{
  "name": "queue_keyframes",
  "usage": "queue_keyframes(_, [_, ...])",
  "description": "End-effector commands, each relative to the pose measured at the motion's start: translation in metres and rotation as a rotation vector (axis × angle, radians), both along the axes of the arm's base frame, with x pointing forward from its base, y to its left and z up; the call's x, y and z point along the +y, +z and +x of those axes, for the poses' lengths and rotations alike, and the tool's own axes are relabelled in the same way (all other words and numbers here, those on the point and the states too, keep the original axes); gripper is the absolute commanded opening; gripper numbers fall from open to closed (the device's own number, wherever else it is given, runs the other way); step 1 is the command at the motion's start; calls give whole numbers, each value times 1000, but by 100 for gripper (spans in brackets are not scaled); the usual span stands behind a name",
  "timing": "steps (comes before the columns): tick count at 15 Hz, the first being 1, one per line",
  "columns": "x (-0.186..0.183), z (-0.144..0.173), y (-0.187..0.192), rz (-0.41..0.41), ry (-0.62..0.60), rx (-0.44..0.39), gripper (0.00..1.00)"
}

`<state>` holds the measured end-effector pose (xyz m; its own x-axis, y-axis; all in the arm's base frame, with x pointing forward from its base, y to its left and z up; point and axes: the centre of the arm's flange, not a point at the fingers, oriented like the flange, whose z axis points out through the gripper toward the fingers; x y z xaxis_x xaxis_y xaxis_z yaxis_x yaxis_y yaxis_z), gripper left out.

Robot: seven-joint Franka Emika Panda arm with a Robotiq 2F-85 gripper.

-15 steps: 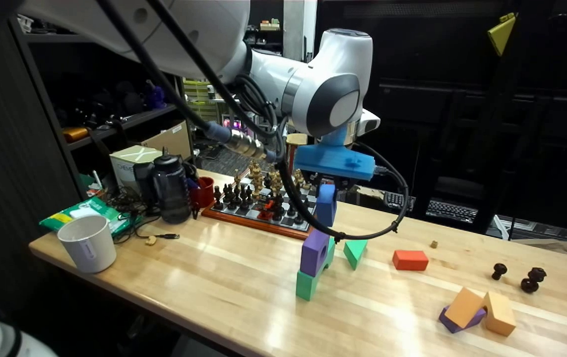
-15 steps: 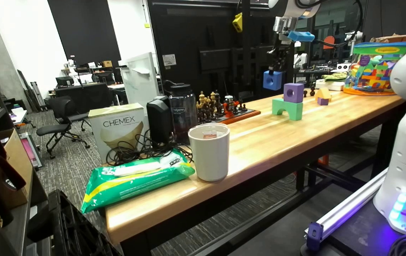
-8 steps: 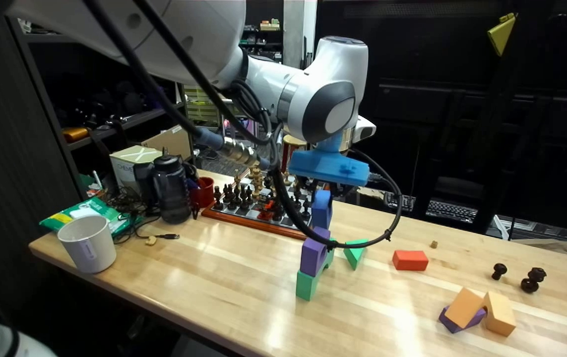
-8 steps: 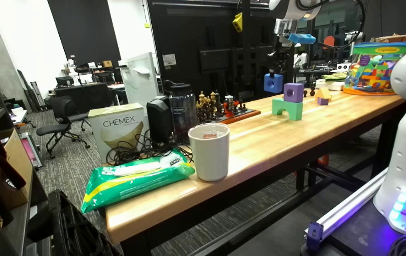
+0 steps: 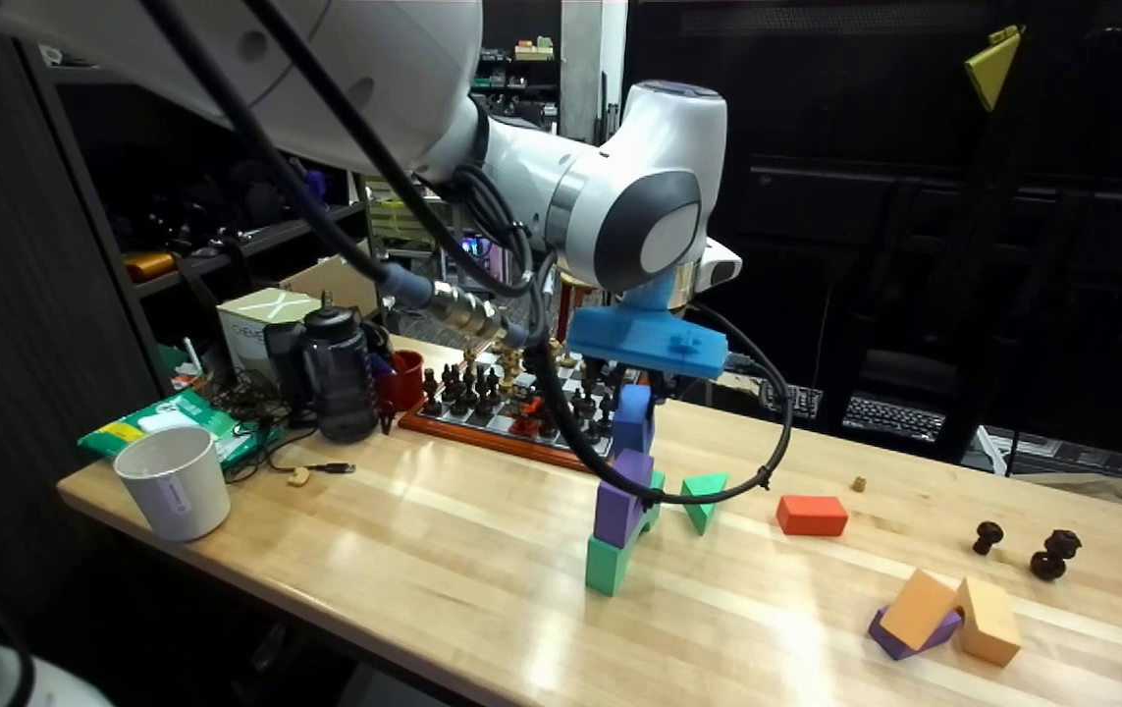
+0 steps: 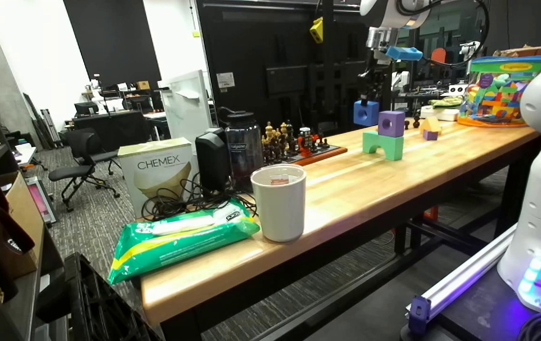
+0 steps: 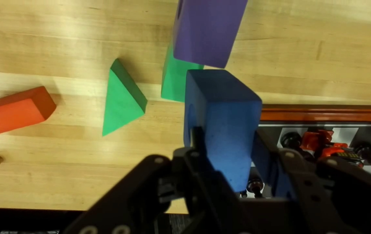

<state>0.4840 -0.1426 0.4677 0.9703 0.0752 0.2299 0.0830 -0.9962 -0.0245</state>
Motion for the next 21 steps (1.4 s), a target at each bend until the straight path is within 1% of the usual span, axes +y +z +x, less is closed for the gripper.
queue_keyframes(1, [3,-10,3,-9,-7,-7,14])
queue_keyframes(21, [-6,-11,-9,10,-17,13,14])
